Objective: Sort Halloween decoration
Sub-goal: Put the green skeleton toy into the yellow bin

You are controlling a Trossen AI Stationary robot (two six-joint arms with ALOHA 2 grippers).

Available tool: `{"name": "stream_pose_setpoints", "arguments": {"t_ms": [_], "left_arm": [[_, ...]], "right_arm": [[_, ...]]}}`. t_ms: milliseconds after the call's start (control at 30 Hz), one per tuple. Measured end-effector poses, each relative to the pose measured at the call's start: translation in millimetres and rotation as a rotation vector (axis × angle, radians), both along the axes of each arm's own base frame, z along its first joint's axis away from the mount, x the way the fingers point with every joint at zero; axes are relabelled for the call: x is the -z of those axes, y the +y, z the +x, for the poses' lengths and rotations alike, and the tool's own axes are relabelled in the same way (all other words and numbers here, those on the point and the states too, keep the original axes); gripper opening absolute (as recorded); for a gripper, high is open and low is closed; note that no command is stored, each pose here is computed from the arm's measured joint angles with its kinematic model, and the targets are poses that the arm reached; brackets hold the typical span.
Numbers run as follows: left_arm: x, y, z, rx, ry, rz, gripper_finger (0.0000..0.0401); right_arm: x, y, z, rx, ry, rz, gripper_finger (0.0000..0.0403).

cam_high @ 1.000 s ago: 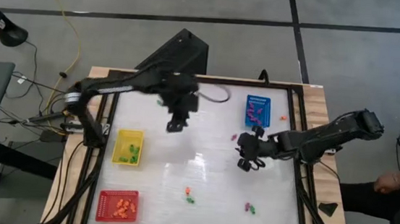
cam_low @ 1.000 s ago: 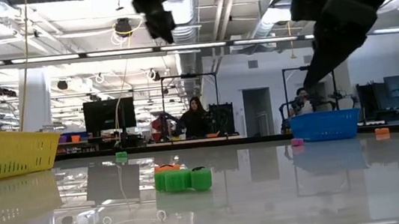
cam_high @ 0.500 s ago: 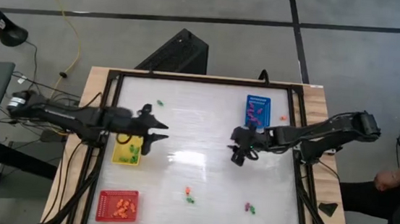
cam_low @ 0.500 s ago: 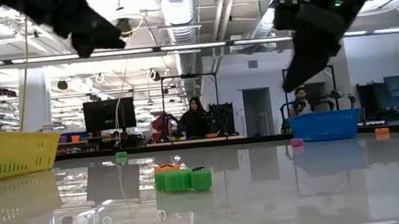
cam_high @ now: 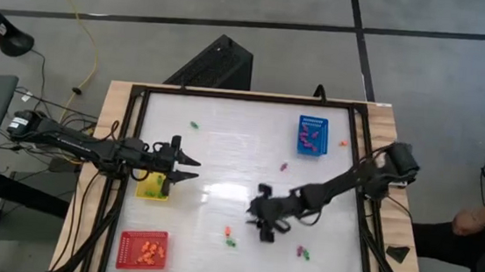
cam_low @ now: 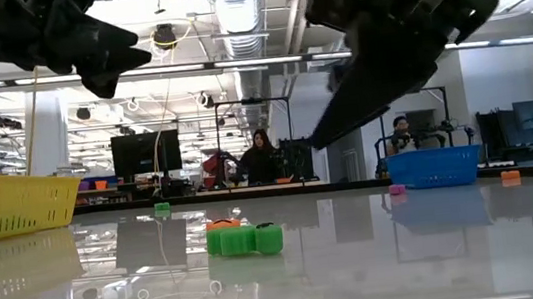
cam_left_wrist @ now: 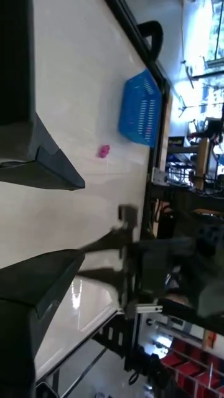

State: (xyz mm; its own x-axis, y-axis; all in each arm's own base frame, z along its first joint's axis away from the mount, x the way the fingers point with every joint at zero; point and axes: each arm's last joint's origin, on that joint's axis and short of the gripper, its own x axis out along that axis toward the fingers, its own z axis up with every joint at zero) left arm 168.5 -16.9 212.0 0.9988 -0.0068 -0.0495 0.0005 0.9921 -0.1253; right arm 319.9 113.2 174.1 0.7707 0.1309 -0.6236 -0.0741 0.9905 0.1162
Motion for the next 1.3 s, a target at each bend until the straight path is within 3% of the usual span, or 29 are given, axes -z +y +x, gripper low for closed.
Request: {"name": "stream_pose_setpoints", "arguments": {"t_ms": [233,433,667,800,933,1167,1300], "left_arm": [[-0.1,-1.8,0.0,0.054,-0.001,-0.008,0.0155],[-0.3,-9.7,-1.0,0.109,0.000,-0.025,0.0155],[-0.3,-20.5,-3.1,0.162,-0.001,-0.014,0.0155],[-0.7,-21.5,-3.3,0.166,-0.005,-0.013,0.0155],[-0.6,-21.4,-3.3,0.165,-0.005,-0.012,0.0155],[0.5,-21.5,-3.3,0.167,0.009,-0.010,0.0155],[2.1,-21.4,-3.6,0.167,0.019,-0.009,0.0155]], "right_arm": [[14.8,55.6,42.7,-0.124,-0.025,-0.005,0.0192],[18.5,84.8,58.6,-0.098,-0.018,0.072,0.0192],[25.7,97.7,45.1,0.125,-0.018,0.034,0.0192],[27.4,106.8,38.1,0.157,-0.030,0.066,0.0191],[28.8,116.0,29.5,0.212,-0.065,0.021,0.0191],[64.3,127.6,33.9,0.249,-0.113,0.005,0.0191],[69.4,128.1,32.9,0.281,-0.121,-0.030,0.0187]]}}
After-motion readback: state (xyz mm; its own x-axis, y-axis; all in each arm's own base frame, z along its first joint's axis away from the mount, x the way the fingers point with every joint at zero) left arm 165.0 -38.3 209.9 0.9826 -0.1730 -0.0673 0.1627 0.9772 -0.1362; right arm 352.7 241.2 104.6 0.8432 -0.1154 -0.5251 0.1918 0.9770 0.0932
